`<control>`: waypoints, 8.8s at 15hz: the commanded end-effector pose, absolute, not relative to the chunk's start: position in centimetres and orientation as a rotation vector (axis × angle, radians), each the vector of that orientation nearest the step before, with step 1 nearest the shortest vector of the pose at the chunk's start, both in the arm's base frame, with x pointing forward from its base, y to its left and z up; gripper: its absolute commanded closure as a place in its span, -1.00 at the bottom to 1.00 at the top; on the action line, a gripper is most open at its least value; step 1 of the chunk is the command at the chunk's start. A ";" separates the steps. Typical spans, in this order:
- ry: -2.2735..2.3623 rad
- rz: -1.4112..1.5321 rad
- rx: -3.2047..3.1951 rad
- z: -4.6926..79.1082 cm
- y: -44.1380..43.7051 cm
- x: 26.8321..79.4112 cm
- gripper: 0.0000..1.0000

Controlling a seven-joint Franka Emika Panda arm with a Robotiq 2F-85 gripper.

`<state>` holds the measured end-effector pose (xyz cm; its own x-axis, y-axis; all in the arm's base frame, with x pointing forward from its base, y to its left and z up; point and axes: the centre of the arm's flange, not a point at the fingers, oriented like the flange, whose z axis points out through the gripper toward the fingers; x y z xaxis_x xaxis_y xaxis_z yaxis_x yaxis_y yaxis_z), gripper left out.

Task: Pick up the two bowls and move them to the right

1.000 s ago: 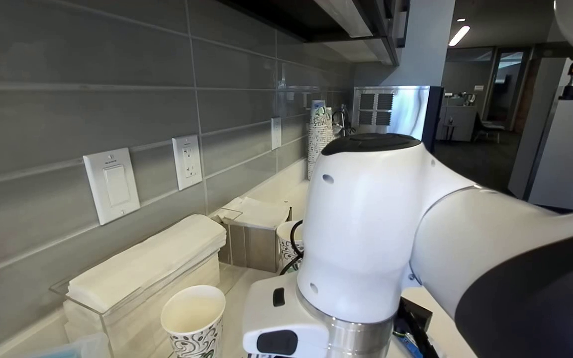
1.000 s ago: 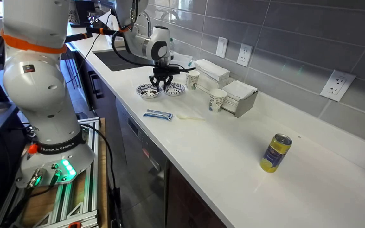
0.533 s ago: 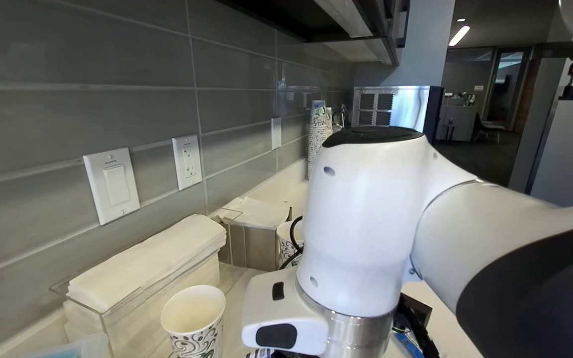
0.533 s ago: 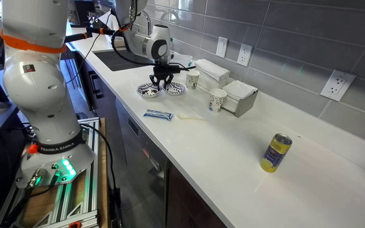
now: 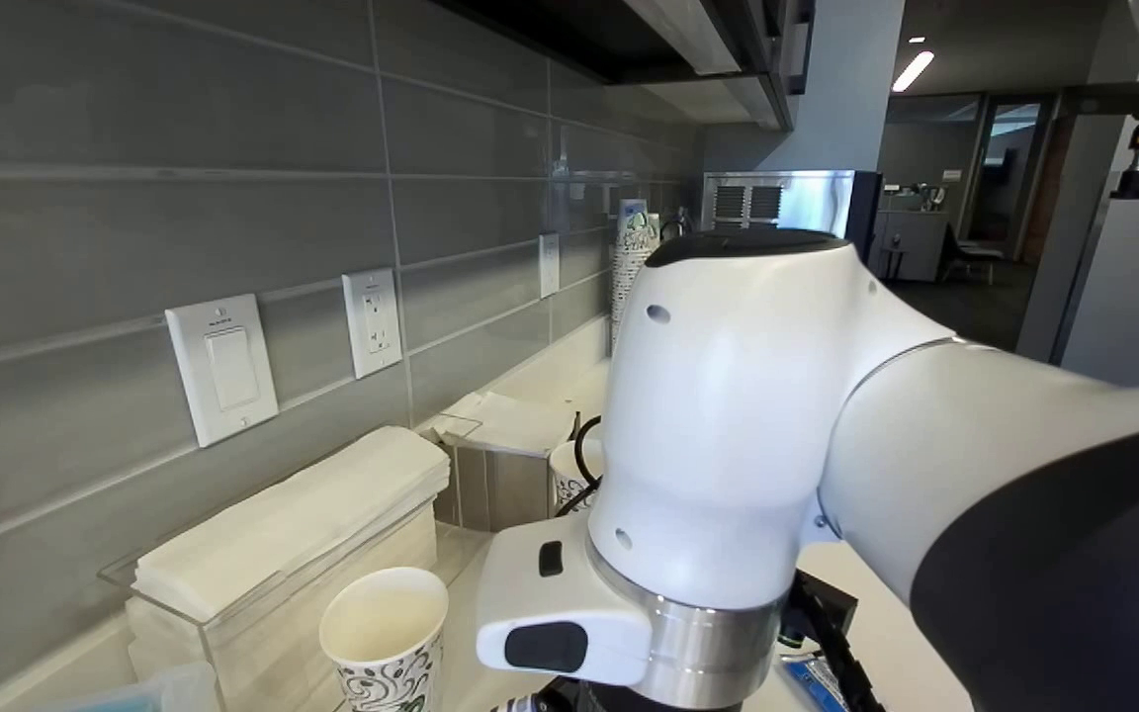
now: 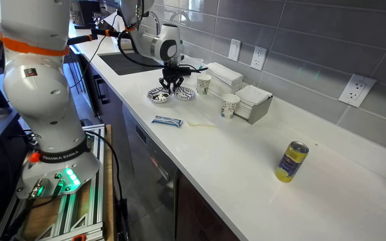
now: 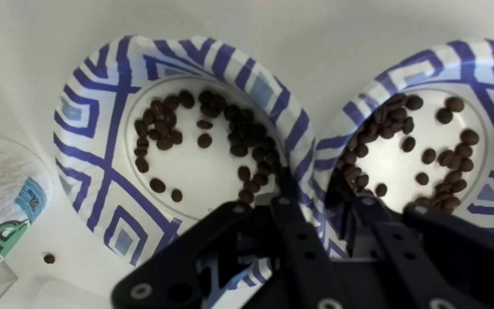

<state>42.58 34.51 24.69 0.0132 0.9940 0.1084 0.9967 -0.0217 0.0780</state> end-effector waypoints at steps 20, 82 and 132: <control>-2.149 -0.144 -2.281 25.4 33.8 42.6 0.97; 0.153 -0.464 -3.172 29.4 -11.1 53.1 0.97; -0.442 -0.354 -3.231 38.6 -5.1 50.8 -1.00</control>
